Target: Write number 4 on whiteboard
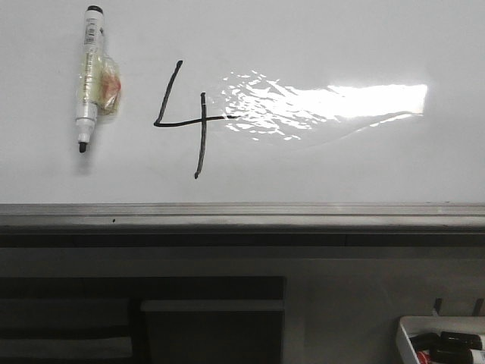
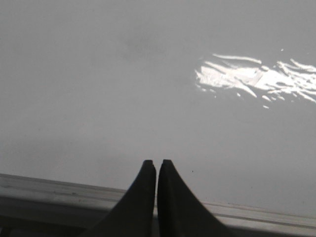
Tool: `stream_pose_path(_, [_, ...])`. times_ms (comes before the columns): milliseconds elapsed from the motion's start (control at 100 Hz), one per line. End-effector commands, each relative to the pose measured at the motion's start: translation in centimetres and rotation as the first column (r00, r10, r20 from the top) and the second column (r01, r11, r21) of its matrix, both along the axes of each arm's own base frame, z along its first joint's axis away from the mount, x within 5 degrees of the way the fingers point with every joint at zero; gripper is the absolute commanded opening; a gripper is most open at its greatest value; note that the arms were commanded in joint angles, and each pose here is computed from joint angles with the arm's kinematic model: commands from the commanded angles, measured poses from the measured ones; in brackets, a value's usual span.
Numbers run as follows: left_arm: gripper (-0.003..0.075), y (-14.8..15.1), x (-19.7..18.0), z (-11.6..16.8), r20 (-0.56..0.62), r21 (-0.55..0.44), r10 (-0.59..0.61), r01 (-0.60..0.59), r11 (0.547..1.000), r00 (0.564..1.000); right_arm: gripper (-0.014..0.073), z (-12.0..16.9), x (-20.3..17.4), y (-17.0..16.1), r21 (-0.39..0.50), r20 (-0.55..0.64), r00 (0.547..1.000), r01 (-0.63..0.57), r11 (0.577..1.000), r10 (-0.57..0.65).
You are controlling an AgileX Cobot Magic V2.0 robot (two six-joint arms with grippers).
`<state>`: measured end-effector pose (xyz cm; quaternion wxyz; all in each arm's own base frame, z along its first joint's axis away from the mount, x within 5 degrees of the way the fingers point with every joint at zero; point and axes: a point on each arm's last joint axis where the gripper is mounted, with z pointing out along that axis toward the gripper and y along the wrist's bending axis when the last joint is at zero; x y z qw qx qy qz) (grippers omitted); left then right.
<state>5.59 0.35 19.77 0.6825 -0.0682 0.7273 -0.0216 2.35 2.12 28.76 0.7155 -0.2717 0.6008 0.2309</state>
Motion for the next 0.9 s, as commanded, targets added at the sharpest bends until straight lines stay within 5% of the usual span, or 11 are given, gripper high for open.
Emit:
stream_pose_path(0, [-0.002, 0.0, -0.1, -0.1, 0.047, -0.005, 0.001, -0.001, 1.0, 0.999, -0.0061, 1.5, -0.2, -0.2, 0.055, 0.084, 0.996, 0.006, 0.998, -0.011])
stream_pose_path(220, [-0.002, -0.1, -0.3, -1.5, -0.111, -0.005, -0.029, 0.029, 1.0, 0.993, -0.0061, 1.5, -0.2, -0.2, 0.055, 0.084, 0.996, 0.006, 0.998, -0.011])
stream_pose_path(890, [-0.002, -0.2, -0.3, -1.5, -0.109, -0.01, -0.03, 0.029, 1.0, 0.994, -0.0061, 1.5, -0.2, -0.2, 0.055, 0.084, 0.996, 0.006, 0.998, -0.011])
